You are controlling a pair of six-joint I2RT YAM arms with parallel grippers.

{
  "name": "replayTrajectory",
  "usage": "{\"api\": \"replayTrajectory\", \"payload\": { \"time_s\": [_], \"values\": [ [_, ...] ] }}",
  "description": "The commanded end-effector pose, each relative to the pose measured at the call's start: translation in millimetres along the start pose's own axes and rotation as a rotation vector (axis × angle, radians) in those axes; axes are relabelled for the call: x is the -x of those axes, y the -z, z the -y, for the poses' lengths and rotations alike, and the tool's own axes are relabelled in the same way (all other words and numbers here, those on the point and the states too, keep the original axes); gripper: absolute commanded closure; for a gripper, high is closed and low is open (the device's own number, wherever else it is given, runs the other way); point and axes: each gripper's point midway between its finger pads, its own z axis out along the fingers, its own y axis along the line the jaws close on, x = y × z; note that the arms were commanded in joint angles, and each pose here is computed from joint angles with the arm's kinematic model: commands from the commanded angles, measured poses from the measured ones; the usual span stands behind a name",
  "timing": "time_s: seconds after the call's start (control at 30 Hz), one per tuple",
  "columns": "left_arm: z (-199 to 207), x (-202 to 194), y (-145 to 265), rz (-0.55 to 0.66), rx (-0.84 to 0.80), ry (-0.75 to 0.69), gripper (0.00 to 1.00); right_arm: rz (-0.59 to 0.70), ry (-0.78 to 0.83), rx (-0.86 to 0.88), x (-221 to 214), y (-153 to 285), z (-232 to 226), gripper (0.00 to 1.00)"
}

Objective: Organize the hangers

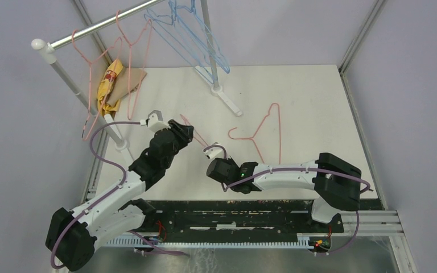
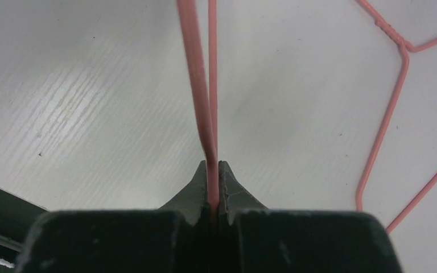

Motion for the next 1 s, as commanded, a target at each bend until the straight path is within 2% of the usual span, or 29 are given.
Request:
{"api": "replayTrajectory", "payload": {
  "time_s": [0.0, 0.03, 0.07, 0.2, 0.4, 0.7, 0.97],
  "values": [
    [41.8, 16.4, 11.4, 0.005, -0.171, -0.015, 0.33, 0.104, -0.074, -0.013, 29.9, 13.9, 12.5, 0.99],
    [46.0, 13.9, 14.6, -0.012, -0.202, -0.031, 0.13, 0.114, -0.071, -0.008, 33.9, 16.7, 13.0, 0.99],
    [48.3, 10.5, 18.2, -0.029, -0.228, -0.043, 0.01, 0.120, -0.062, -0.008, 36.3, 18.4, 14.0, 0.99],
    [48.3, 0.4, 35.7, -0.077, -0.302, -0.058, 0.01, 0.145, -0.030, -0.018, 50.0, 24.7, 18.9, 0.99],
    [48.5, 6.6, 65.2, -0.062, -0.394, -0.097, 0.01, 0.207, -0.025, -0.023, 88.5, 34.7, 28.9, 0.99],
    [7.9, -18.6, 66.3, -0.116, -0.303, -0.126, 0.01, 0.381, -0.041, -0.065, 183.4, 65.4, 53.8, 0.99],
    [-13.6, -34.6, 64.2, -0.139, -0.264, -0.130, 0.01, 0.484, -0.075, -0.032, 246.8, 76.7, 59.9, 0.99]
  ]
}}
